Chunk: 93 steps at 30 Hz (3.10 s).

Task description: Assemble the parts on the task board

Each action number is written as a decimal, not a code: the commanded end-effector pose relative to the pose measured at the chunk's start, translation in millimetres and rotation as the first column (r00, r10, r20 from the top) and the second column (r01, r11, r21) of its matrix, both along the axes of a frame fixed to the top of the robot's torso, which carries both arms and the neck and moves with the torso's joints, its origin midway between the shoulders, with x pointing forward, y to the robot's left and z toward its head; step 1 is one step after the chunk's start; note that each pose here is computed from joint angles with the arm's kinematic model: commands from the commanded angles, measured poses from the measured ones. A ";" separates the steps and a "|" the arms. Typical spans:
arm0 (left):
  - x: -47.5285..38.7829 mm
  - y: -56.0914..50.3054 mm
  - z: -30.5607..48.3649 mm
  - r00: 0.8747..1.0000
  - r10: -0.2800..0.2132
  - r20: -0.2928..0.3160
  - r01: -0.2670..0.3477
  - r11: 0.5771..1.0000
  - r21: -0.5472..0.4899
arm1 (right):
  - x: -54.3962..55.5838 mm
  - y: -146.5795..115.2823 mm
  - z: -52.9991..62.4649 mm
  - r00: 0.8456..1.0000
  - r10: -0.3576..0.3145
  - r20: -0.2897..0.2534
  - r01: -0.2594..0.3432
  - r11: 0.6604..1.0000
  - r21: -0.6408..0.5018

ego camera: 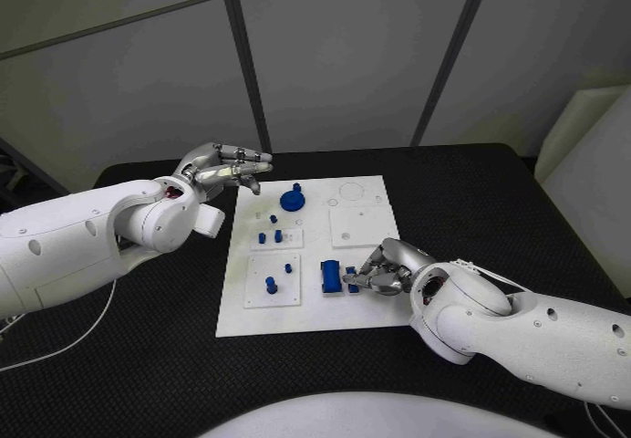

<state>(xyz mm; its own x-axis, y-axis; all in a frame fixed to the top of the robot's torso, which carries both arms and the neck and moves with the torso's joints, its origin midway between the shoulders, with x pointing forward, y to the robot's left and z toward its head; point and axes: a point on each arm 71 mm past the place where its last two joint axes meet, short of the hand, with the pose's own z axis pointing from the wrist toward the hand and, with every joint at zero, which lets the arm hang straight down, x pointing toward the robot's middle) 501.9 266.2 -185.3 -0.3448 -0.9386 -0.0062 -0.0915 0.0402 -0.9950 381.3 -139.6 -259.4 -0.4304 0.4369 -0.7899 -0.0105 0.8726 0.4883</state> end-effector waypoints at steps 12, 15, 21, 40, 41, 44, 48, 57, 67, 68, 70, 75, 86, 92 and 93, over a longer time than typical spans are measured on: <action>-0.2 -0.7 0.9 1.000 -0.010 -0.003 0.010 1.000 -0.006 | -0.6 -1.4 0.6 1.000 0.029 0.003 -0.029 0.999 -0.037; -0.1 -0.5 0.8 1.000 -0.010 -0.004 0.010 1.000 -0.006 | 0.0 -2.9 0.4 1.000 0.030 0.008 -0.030 0.999 -0.042; 0.4 -0.4 0.4 1.000 -0.009 -0.006 0.009 1.000 -0.005 | 4.0 -4.5 -1.5 1.000 0.023 0.019 -0.023 0.999 -0.039; 0.0 -0.8 -0.8 1.000 -0.019 -0.023 0.019 1.000 -0.002 | 5.3 -5.6 1.4 0.996 0.078 0.045 -0.083 0.990 0.111; 0.0 -0.6 -0.8 1.000 -0.020 -0.022 0.020 1.000 -0.003 | 4.7 -7.5 2.5 0.995 0.091 0.047 -0.097 0.986 0.136; -0.4 -1.0 -0.3 0.999 -0.034 -0.017 0.034 0.999 -0.010 | 6.4 -13.3 7.7 0.990 0.131 0.044 -0.137 0.964 0.228; -1.3 -2.1 -1.0 0.998 -0.054 -0.009 0.054 0.998 -0.019 | 17.0 -23.4 18.6 0.986 0.164 0.036 -0.166 0.918 0.362; 6.6 -5.8 -6.6 0.999 -0.043 0.021 0.045 0.994 -0.102 | 71.4 -53.2 42.6 0.995 0.094 -0.015 -0.062 0.765 0.641; 33.7 -10.7 -35.0 0.992 0.123 0.028 -0.115 0.970 -0.215 | 133.4 -79.0 32.9 0.997 -0.073 -0.022 0.062 0.619 0.783; 35.8 -10.5 -37.9 0.989 0.149 0.024 -0.140 0.966 -0.219 | 138.8 -80.5 31.2 0.996 -0.091 -0.016 0.069 0.613 0.787; 39.5 -9.7 -43.4 0.980 0.201 0.015 -0.192 0.955 -0.225 | 149.3 -81.8 27.2 0.992 -0.125 -0.010 0.083 0.595 0.799; 43.7 -10.2 -52.6 0.960 0.279 -0.003 -0.272 0.935 -0.227 | 164.7 -77.5 20.4 0.987 -0.163 0.002 0.092 0.569 0.817; 42.5 -16.8 -60.9 0.965 0.261 -0.028 -0.261 0.943 -0.208 | 170.8 -67.5 12.8 0.985 -0.174 -0.019 0.118 0.582 0.804; 34.1 -24.6 -60.1 0.963 0.270 -0.020 -0.269 0.945 -0.185 | 162.8 -65.2 15.8 0.980 -0.201 -0.008 0.122 0.560 0.820; 31.7 -26.7 -59.8 0.962 0.272 -0.018 -0.271 0.946 -0.179 | 160.4 -64.6 16.6 0.978 -0.209 -0.006 0.123 0.554 0.823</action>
<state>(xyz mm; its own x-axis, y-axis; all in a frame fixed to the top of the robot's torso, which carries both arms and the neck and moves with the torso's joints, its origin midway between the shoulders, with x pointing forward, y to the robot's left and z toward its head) 535.9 240.3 -246.7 -0.1032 -0.9730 0.2064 -0.0853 -0.1981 -0.9765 543.4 -205.6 -246.8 -0.2790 0.9550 -0.1010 0.0350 0.1152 0.9927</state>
